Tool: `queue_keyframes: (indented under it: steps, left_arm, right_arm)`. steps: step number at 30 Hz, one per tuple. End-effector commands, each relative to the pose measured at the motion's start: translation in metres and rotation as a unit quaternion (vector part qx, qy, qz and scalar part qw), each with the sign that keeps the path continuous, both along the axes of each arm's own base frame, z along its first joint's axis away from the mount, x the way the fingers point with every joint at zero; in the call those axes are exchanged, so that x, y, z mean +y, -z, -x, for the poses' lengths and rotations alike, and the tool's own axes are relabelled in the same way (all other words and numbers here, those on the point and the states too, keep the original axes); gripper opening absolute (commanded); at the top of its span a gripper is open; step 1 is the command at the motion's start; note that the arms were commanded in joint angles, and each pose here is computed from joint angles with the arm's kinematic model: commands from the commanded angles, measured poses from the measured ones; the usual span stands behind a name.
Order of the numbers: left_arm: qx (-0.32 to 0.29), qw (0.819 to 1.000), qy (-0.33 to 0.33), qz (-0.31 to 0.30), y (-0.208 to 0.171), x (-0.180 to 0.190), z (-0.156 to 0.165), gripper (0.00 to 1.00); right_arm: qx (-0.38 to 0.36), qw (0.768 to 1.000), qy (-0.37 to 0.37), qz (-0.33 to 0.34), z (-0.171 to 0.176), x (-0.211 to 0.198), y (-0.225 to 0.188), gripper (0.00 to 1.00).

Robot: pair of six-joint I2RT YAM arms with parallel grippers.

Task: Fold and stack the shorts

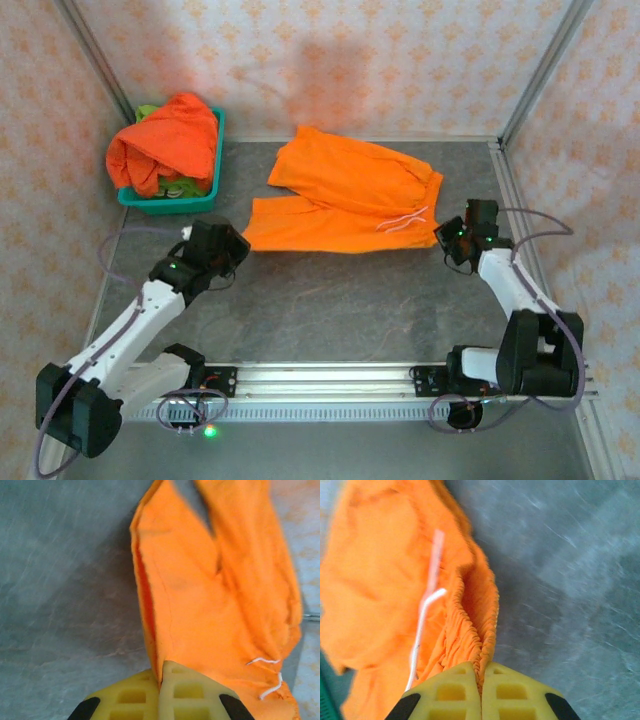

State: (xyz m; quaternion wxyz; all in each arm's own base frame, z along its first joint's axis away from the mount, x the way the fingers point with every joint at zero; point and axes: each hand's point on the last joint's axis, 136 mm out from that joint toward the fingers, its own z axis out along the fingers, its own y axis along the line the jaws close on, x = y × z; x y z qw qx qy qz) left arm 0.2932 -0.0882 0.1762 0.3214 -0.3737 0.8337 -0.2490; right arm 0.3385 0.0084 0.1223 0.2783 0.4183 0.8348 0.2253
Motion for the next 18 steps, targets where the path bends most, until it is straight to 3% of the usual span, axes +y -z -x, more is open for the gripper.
queue_keyframes:
  steps: [1,10,18]
  left_arm:
    - [-0.031,0.997,-0.014,-0.069,-0.043,0.025,-0.002,0.0]
    - [-0.147,0.981,-0.004,-0.128,-0.194,0.034,-0.03,0.0]
    - [-0.213,0.962,-0.017,-0.168,-0.275,0.045,-0.039,0.0]
  right_arm:
    - [-0.043,0.998,0.008,0.041,-0.002,-0.011,-0.048,0.0]
    - [-0.18,0.983,-0.001,0.047,-0.023,-0.009,-0.185,0.0]
    - [-0.24,0.969,-0.01,0.052,-0.035,-0.006,-0.254,0.0]
